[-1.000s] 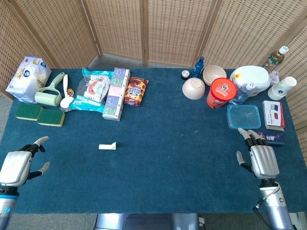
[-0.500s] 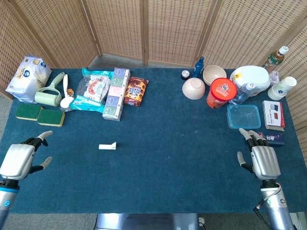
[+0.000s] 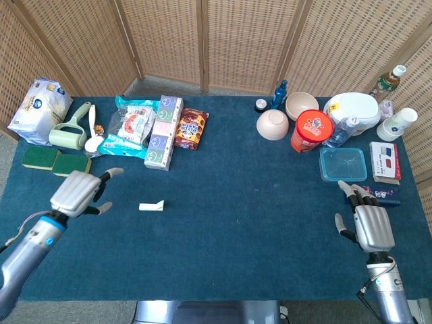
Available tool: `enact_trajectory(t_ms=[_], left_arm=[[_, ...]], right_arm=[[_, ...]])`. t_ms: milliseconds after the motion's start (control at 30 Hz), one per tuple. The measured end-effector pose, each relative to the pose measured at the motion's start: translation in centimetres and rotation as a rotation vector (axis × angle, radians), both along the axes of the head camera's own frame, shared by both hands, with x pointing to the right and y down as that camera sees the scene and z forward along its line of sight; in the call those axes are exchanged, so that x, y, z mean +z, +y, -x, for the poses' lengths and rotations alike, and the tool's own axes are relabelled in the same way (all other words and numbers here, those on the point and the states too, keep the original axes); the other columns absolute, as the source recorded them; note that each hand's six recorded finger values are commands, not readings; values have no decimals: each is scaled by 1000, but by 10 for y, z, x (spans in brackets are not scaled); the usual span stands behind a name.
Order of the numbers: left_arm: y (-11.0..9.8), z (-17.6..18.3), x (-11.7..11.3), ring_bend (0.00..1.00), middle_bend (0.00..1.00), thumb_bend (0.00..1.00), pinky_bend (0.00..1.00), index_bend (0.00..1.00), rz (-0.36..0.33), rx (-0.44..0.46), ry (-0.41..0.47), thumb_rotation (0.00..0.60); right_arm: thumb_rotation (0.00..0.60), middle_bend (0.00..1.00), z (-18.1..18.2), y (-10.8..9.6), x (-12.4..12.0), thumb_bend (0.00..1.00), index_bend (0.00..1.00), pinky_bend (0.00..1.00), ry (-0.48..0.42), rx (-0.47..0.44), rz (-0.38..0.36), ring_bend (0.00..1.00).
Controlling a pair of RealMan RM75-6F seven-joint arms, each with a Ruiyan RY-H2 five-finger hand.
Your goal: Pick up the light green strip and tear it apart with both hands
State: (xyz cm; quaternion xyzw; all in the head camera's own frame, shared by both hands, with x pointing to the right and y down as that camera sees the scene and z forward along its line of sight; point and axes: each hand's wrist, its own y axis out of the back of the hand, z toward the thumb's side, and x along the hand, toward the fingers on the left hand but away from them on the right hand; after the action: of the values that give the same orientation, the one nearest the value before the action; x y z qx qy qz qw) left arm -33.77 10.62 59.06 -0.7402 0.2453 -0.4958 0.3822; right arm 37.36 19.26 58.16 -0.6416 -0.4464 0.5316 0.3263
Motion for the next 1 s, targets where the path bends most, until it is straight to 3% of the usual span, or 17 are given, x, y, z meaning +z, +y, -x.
enact_trajectory(t_ms=[300,500,1000], left_arm=[[-8,-24,19,1000,1000,220,1000,341,20,59,-14,600],[-3,-31,32,1000,1000,302,1000,422,44,82,-61,600],[15,-44,71,1000,1000,284,1000,420,140,75,-121,600]], right_arm=[[600,241,-1,-1,1,471,102,236,-3,6,0,151],[600,241,-4,-1,3,471,102,236,-4,12,6,151],[600,241,-8,3,5,471,97,236,-8,22,11,151]])
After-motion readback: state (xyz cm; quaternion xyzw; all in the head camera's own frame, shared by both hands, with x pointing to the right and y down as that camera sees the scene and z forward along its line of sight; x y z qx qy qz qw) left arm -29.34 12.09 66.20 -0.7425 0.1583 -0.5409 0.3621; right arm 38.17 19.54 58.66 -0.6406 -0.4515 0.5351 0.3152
